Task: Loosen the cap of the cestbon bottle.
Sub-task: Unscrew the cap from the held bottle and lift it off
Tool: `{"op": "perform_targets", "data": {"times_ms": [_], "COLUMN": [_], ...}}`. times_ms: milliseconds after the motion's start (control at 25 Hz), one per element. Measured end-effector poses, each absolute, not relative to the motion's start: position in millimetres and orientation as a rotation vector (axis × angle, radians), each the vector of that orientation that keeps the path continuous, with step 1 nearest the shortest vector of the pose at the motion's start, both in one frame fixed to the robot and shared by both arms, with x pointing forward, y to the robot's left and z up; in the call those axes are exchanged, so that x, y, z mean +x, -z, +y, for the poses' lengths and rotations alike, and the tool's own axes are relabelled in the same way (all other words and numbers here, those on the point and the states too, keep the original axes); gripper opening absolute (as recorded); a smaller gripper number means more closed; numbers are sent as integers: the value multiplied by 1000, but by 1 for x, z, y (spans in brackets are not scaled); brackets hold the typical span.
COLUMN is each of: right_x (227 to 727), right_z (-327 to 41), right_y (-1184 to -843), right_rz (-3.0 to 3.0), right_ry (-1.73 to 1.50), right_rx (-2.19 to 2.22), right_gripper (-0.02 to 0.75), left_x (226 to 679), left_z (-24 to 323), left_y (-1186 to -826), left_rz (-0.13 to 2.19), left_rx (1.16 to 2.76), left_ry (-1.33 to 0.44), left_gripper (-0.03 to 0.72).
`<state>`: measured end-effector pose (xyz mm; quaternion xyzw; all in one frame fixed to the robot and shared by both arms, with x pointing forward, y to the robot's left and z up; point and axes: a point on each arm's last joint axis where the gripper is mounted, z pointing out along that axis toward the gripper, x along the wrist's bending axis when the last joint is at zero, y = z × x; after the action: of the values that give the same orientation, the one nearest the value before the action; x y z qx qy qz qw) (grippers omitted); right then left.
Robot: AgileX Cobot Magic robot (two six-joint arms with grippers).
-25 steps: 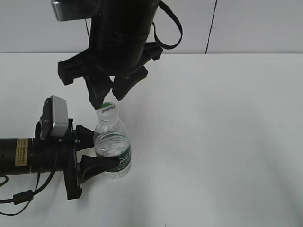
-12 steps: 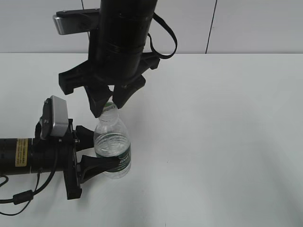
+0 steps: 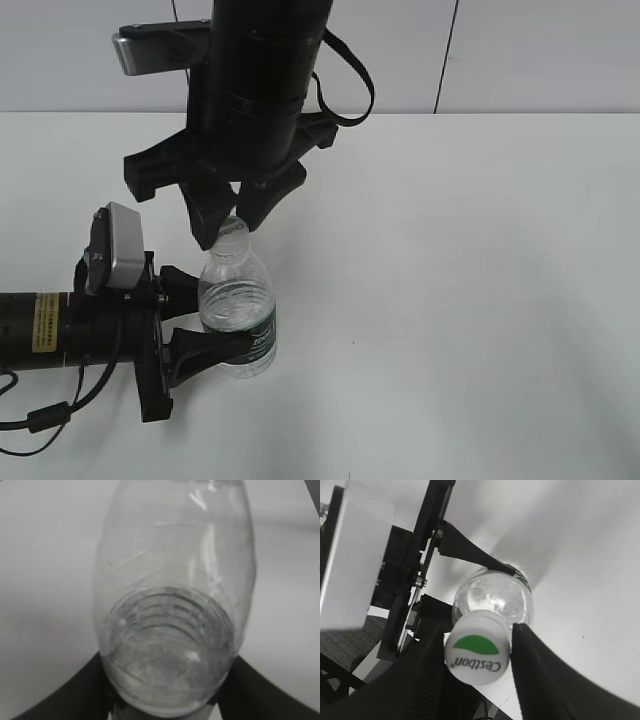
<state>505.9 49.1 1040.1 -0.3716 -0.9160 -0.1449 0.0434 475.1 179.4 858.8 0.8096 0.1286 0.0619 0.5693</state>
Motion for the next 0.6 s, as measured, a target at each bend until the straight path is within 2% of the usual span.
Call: {"op": "perform_targets", "data": {"times_ms": [120, 440, 600], "right_x": [506, 507, 506], "right_z": [49, 48, 49], "right_y": [-1040, -1040, -1040], "right_rz": [-2802, -2834, -2995], "right_ry": [443, 441, 458], "right_rx": [-1137, -1095, -703], "right_gripper": [310, 308, 306], "left_x": [475, 475, 475], "left_z": [179, 179, 179], "left_y": [-859, -859, -859], "left_rz": [302, 303, 305], "left_rx": [1901, 1900, 1900], "left_ry": [-145, -145, -144], "left_gripper": [363, 363, 363]}}
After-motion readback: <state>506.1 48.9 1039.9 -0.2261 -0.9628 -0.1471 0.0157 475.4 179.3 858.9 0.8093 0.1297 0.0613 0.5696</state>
